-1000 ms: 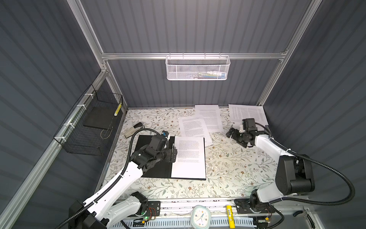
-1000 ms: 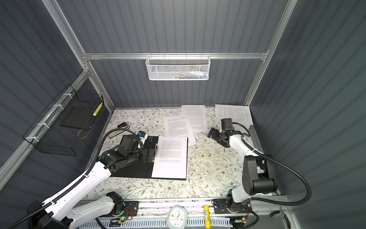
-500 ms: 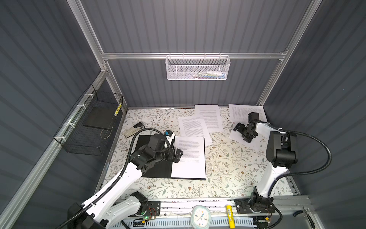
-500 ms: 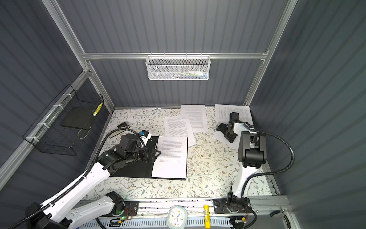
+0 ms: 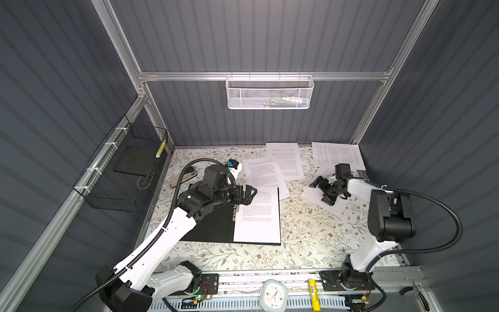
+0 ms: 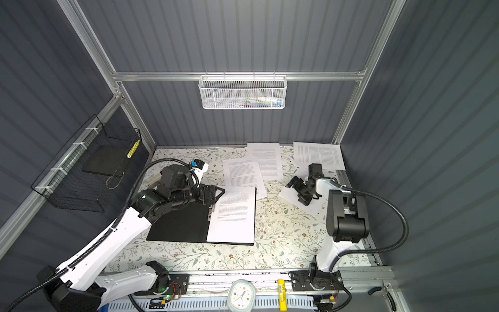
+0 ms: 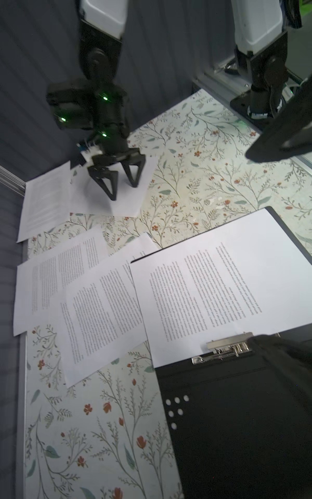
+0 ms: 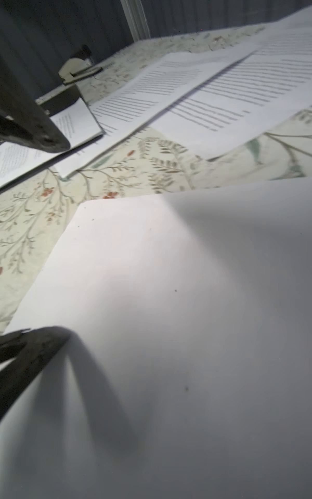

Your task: Put the files into the folder

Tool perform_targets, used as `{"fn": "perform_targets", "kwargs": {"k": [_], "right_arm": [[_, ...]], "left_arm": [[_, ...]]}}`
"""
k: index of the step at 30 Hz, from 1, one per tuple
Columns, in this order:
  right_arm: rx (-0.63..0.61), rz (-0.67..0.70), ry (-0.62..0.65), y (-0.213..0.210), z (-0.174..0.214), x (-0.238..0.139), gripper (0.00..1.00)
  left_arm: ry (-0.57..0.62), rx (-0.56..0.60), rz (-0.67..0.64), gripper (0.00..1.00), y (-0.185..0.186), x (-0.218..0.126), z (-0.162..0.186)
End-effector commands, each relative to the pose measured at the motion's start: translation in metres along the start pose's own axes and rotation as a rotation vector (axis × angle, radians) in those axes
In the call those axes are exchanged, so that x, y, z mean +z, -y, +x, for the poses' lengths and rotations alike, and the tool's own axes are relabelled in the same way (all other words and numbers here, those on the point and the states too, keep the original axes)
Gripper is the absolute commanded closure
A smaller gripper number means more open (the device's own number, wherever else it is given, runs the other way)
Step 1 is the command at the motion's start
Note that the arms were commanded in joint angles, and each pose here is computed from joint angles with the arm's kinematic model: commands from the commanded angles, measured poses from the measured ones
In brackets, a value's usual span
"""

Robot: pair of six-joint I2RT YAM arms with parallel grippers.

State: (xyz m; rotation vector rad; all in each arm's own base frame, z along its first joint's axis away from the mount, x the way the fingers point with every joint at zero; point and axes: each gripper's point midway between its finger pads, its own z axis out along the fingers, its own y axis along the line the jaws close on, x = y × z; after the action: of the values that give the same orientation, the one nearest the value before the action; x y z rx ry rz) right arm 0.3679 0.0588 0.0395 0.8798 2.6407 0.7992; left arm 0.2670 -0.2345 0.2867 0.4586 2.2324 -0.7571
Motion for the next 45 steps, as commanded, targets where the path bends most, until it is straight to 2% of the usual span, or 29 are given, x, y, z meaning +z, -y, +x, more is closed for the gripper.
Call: {"fn": "perform_targets", "kwargs": {"k": [1,4,6,9,11,13,19,24,28,31,37,45], "right_arm": [[0.052,-0.007,-0.142,0.019,0.071,0.005,0.01],[-0.005,-0.01,-0.167,0.028,0.118,-0.005,0.01],[-0.022,-0.011,-0.169,0.033,0.135,-0.016,0.01],[-0.081,-0.044,-0.103,0.028,0.137,-0.043,0.01],[-0.141,-0.02,0.018,0.023,0.117,-0.066,0.01],[-0.133,-0.023,0.084,0.018,0.093,-0.083,0.01],[-0.1,-0.074,0.159,0.0,0.022,-0.094,0.01],[-0.102,0.075,0.326,0.013,-0.037,-0.092,0.01],[-0.108,0.175,0.361,0.018,-0.074,-0.09,0.01],[-0.124,0.229,0.388,0.02,-0.094,-0.088,0.01],[-0.112,0.298,0.377,0.032,-0.106,-0.078,0.01],[-0.12,0.377,0.337,0.048,-0.13,-0.064,0.01]], "left_arm": [[-0.011,-0.015,0.107,0.0,0.025,-0.001,-0.019],[-0.057,-0.027,0.17,0.0,0.035,0.012,-0.022],[-0.098,-0.039,0.198,0.0,0.039,0.025,-0.019],[-0.163,-0.067,0.257,0.0,0.048,0.048,-0.011],[-0.208,-0.066,0.281,0.0,0.06,0.069,-0.001],[-0.242,-0.041,0.307,0.0,0.081,0.089,0.005],[-0.407,0.004,0.349,0.0,0.131,0.169,0.059],[-0.517,0.019,0.297,0.0,0.144,0.231,0.103],[-0.586,0.038,0.28,0.0,0.155,0.267,0.134],[-0.611,0.02,0.274,0.0,0.153,0.285,0.15],[-0.648,-0.011,0.227,0.0,0.137,0.301,0.175],[-0.681,-0.013,0.051,0.0,0.087,0.282,0.211]]}}
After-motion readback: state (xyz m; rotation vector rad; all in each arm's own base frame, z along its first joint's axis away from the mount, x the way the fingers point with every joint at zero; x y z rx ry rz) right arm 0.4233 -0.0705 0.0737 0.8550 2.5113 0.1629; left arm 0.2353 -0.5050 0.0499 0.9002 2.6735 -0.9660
